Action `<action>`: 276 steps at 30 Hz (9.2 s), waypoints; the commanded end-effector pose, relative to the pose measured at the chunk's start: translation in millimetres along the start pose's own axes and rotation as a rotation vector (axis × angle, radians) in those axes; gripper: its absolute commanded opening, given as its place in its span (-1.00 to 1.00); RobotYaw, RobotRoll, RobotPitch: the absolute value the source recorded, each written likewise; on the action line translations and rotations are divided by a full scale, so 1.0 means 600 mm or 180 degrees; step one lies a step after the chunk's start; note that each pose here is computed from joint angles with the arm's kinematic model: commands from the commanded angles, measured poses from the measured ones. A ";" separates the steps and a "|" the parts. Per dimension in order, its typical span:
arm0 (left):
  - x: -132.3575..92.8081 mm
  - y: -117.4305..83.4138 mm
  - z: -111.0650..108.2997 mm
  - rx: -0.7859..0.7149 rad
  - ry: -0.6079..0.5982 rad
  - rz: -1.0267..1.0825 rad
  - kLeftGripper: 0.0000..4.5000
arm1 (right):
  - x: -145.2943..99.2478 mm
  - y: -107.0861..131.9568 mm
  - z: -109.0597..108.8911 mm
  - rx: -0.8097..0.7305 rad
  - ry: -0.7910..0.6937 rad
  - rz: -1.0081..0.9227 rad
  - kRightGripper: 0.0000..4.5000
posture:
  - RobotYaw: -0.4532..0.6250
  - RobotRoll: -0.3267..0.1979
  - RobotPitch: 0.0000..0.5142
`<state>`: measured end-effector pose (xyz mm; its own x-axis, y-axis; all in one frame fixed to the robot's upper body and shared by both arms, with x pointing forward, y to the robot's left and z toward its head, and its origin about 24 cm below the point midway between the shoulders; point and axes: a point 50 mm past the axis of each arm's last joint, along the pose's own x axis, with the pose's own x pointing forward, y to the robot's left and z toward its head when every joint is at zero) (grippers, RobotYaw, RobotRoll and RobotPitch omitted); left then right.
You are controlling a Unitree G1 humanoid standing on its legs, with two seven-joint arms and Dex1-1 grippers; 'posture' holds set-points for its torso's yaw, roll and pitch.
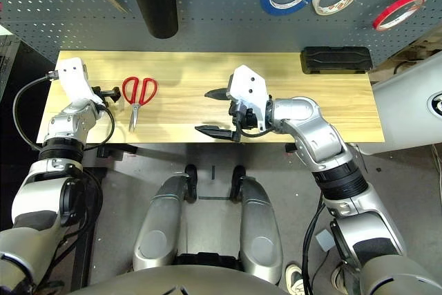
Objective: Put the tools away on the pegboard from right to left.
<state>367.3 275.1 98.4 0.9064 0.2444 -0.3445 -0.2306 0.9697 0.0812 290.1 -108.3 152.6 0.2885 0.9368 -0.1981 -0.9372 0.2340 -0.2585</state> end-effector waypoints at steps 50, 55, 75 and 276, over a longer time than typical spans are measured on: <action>-0.093 0.029 0.038 -0.0035 -0.0474 -0.0087 -0.98 | -0.016 -0.019 -0.014 -0.0016 0.0078 -0.0063 1.00 | -0.09 0.25 0.48; -0.121 0.047 0.064 -0.0100 -0.0698 0.0022 -0.98 | -0.021 -0.028 -0.012 -0.0072 0.0027 -0.0111 1.00 | -0.05 0.25 0.31; -0.192 0.081 0.225 -0.0800 -0.1937 0.0270 -0.98 | -0.021 -0.048 0.002 -0.0162 -0.0176 -0.0286 1.00 | -0.04 0.25 0.18; -0.098 0.040 0.307 -0.3132 -0.2321 -0.0485 -0.98 | -0.022 -0.089 0.190 -0.0243 -0.1549 -0.0676 1.00 | -0.19 0.25 0.12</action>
<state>368.3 288.6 298.6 0.8544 0.3889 0.3447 0.0278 0.6282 -0.7776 317.2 -102.2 278.1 0.3325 0.8844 0.3274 -0.8465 0.4329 -0.3098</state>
